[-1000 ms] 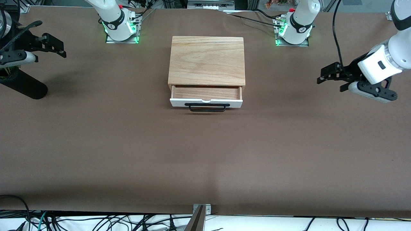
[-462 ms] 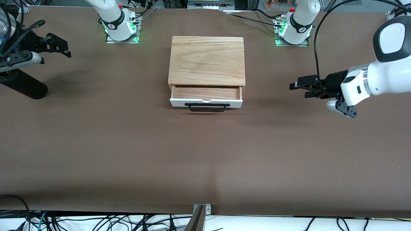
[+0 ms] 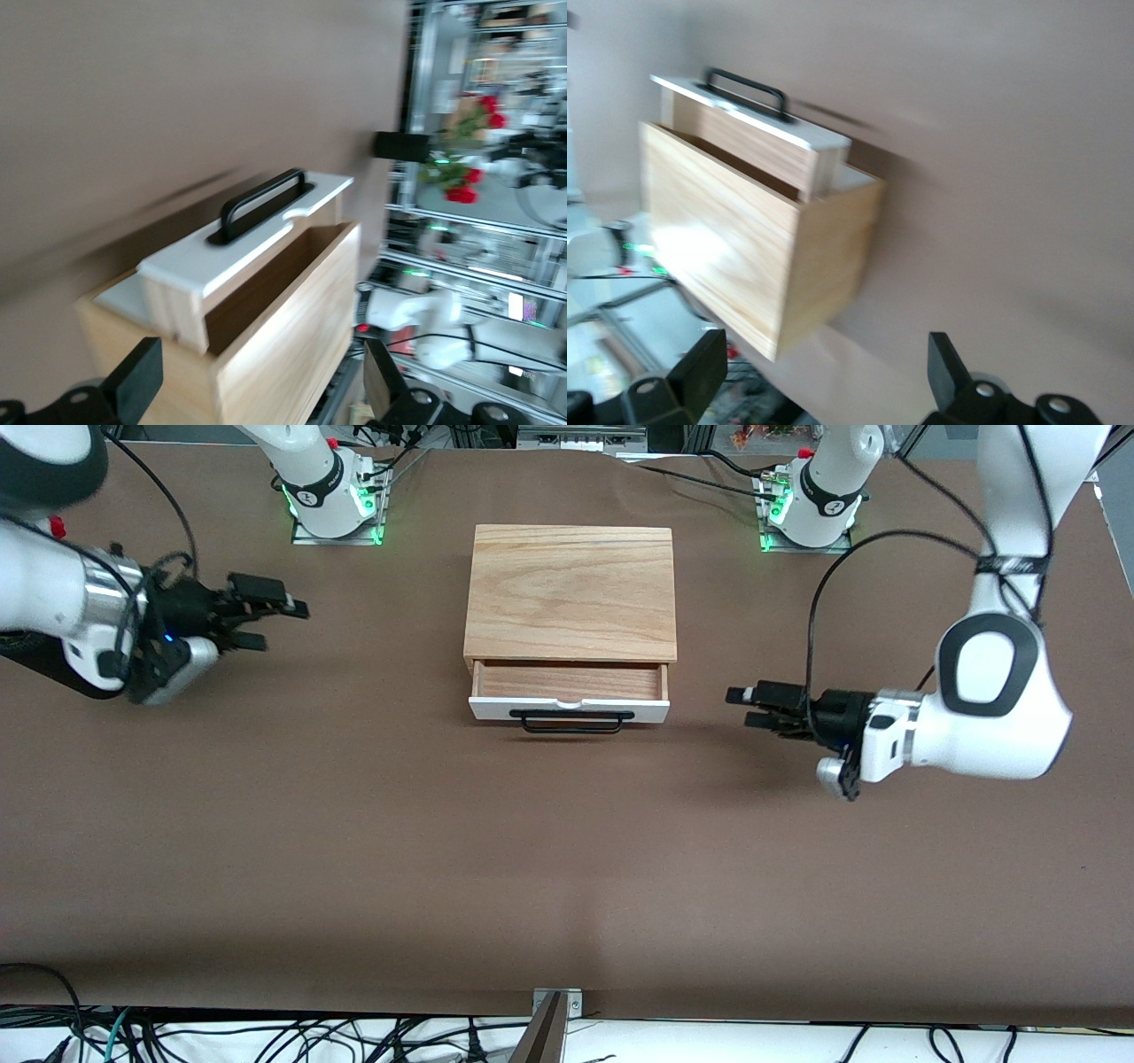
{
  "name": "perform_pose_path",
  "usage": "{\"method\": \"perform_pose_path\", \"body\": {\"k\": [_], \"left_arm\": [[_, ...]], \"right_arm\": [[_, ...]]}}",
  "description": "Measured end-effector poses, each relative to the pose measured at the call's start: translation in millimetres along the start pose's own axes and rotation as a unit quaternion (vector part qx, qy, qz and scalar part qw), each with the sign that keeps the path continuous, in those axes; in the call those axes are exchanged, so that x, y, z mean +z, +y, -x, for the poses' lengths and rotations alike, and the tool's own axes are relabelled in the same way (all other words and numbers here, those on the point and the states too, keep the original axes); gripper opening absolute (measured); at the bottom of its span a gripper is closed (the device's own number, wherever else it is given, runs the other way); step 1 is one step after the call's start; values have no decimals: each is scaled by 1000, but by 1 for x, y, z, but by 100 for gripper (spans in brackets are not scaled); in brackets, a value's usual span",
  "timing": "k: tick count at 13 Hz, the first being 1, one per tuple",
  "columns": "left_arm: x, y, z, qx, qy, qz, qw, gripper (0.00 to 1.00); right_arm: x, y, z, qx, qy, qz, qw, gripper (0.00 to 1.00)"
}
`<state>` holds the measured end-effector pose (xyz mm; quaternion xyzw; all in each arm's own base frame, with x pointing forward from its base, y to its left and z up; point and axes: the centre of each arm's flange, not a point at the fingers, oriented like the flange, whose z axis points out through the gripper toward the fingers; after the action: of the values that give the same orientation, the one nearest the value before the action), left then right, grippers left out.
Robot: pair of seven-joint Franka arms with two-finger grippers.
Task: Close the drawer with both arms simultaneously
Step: 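Move the left gripper while the right gripper reaches the drawer handle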
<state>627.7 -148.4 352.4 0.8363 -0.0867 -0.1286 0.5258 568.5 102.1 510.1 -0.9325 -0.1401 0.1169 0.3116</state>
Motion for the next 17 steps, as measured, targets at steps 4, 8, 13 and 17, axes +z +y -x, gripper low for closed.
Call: {"method": "perform_pose_path", "body": {"k": [4,8,13,17], "left_arm": [[68,-41,-23,7,15,115,993,100],[105,-81,-28,28,23,146,989,100],[166,-106,-30,-8,41,201,979,100],[194,-110,-28,-17,32,199,979,81]], "right_arm": [[60,27,-48,-25,19,-137,990,100],[132,78,-90,-44,65,-247,966,100],[237,99,-125,-27,111,-332,936,100],[301,61,-135,-23,136,-348,927,98]]}}
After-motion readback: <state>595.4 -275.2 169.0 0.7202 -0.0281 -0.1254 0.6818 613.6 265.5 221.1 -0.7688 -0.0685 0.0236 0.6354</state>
